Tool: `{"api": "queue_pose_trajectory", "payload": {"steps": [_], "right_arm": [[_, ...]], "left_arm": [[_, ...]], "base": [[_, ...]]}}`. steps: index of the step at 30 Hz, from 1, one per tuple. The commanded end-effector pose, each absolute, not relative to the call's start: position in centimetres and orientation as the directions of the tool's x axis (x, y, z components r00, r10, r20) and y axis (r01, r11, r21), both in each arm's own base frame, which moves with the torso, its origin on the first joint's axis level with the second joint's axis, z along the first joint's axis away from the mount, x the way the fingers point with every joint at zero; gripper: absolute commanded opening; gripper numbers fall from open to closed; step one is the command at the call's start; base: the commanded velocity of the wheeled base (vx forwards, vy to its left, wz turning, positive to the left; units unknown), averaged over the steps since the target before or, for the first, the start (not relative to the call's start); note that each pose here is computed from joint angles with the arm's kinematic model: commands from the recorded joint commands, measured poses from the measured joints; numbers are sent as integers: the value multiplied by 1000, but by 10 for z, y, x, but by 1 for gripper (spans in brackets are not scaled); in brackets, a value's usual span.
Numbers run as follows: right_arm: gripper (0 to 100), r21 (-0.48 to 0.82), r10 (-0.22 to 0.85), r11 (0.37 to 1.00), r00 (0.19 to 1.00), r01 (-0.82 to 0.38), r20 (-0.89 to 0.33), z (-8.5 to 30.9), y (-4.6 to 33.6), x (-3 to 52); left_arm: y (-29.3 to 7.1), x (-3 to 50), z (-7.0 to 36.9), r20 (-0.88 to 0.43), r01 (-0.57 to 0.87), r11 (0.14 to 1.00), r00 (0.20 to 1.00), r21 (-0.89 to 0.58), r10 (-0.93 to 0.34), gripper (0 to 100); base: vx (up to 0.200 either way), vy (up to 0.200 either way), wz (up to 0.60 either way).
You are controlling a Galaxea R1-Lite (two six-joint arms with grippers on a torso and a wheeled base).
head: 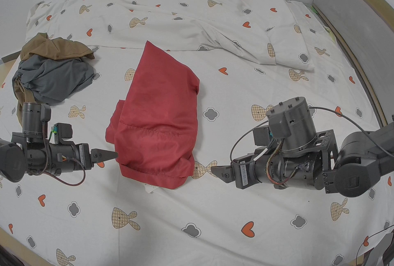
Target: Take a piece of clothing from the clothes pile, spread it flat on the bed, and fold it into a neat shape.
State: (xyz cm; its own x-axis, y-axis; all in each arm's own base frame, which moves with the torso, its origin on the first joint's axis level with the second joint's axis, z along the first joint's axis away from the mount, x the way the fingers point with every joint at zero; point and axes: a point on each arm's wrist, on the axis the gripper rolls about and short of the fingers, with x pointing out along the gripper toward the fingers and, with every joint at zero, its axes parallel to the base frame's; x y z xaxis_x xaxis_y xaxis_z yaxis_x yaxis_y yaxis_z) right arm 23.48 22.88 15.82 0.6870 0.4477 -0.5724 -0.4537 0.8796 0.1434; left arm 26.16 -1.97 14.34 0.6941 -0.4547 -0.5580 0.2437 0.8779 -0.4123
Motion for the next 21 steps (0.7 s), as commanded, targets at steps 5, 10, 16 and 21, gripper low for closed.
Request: {"api": "queue_pose_trajectory", "payload": {"steps": [5, 10, 16, 21], "right_arm": [[100, 185, 444, 895, 775, -406, -450, 209, 176, 209], [100, 207, 438, 899, 814, -386, -383, 227, 141, 181], [100, 213, 414, 909, 832, -357, -369, 234, 111, 156], [100, 215, 401, 915, 838, -342, -371, 231, 101, 147]], "left_arm": [[-40, 305, 98, -578, 309, 836, 612, -453, -540, 100], [-50, 333, 90, -554, 338, 830, 624, -443, -550, 100], [-52, 354, 84, -549, 339, 833, 632, -437, -546, 100], [-64, 350, 103, -508, 394, 816, 642, -424, -574, 0]], "base": [[0, 0, 0], [0, 0, 0], [0, 0, 0], [0, 0, 0]]}}
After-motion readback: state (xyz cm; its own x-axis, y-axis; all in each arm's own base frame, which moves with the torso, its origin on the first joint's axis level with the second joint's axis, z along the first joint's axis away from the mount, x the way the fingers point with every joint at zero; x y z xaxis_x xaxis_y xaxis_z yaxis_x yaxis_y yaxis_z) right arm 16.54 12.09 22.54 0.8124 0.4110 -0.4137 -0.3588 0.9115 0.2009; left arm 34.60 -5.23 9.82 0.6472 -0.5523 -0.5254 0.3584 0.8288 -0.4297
